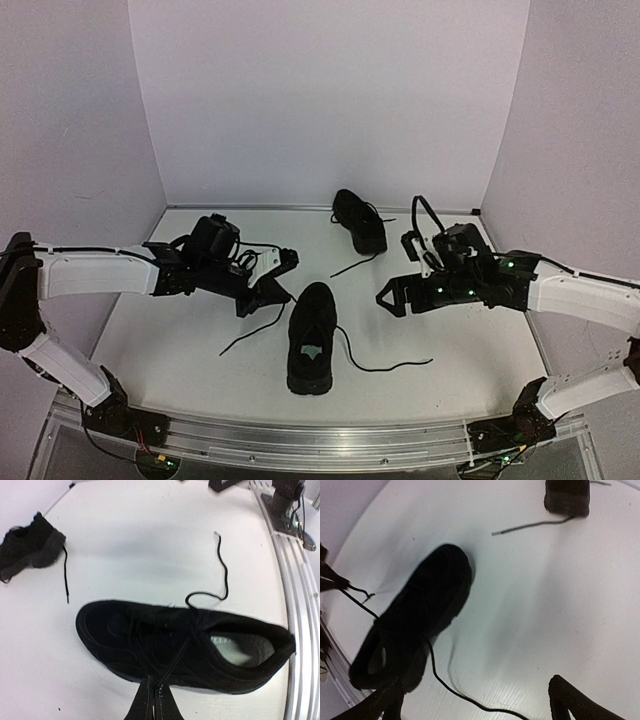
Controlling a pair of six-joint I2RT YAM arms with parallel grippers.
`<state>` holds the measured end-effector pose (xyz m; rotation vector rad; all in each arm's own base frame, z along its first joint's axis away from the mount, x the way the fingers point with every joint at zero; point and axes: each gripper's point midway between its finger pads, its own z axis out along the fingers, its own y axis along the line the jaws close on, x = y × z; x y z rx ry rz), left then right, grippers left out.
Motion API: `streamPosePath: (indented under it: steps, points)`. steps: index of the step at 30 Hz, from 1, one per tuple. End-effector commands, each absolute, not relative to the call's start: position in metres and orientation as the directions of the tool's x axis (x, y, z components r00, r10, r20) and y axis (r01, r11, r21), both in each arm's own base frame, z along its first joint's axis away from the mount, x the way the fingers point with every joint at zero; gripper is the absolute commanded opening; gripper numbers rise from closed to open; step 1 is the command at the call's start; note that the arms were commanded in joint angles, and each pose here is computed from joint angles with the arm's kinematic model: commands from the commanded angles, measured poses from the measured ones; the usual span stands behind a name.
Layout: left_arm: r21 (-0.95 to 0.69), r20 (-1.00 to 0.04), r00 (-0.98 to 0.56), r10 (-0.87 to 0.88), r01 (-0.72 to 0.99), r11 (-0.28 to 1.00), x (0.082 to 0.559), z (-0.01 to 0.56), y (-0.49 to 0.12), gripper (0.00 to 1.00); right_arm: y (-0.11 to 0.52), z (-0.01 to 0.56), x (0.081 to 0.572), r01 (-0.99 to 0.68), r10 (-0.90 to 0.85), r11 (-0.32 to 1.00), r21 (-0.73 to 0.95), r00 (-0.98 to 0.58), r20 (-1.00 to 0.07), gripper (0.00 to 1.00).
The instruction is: Tie the shoes
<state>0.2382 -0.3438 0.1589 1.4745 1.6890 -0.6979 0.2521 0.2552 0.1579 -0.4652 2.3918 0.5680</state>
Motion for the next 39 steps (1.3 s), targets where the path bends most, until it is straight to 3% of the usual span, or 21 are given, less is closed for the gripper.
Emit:
streamPosePath:
  steps: [1, 16, 22, 26, 30, 36, 39]
  points:
    - [0.063, -0.883, -0.028, 0.468, 0.982, 0.179, 0.231, 0.186, -0.357, 0.0, 0.236, 0.119, 0.237, -0.444, -0.303, 0.877, 0.185, -0.808, -0.505, 0.93]
    - [0.055, -0.897, -0.019, 0.441, 0.986, 0.155, 0.228, 0.187, -0.373, 0.0, 0.25, 0.086, 0.235, -0.574, -0.515, 0.809, 0.123, -0.795, -0.32, 0.74]
    - [0.064, -0.898, -0.012, 0.441, 0.986, 0.157, 0.23, 0.188, -0.373, 0.0, 0.236, 0.091, 0.231, -0.624, -0.604, 0.781, 0.035, -0.768, -0.211, 0.75]
    - [0.064, -0.899, -0.012, 0.439, 0.985, 0.158, 0.231, 0.19, -0.374, 0.0, 0.239, 0.104, 0.219, -0.627, -0.612, 0.779, 0.011, -0.764, -0.206, 0.77]
    - [0.058, -0.902, -0.014, 0.432, 0.987, 0.152, 0.232, 0.189, -0.378, 0.0, 0.231, 0.087, 0.22, -0.588, -0.586, 0.808, -0.035, -0.798, -0.138, 0.8]
    - [0.067, -0.906, -0.004, 0.424, 0.986, 0.151, 0.233, 0.192, -0.379, 0.0, 0.246, 0.088, 0.214, -0.329, -0.276, 0.927, 0.18, -0.923, -0.268, 0.82]
    - [0.066, -0.909, -0.001, 0.416, 0.987, 0.148, 0.233, 0.192, -0.381, 0.0, 0.243, 0.082, 0.2, -0.218, -0.137, 0.931, 0.294, -0.953, -0.272, 0.83]
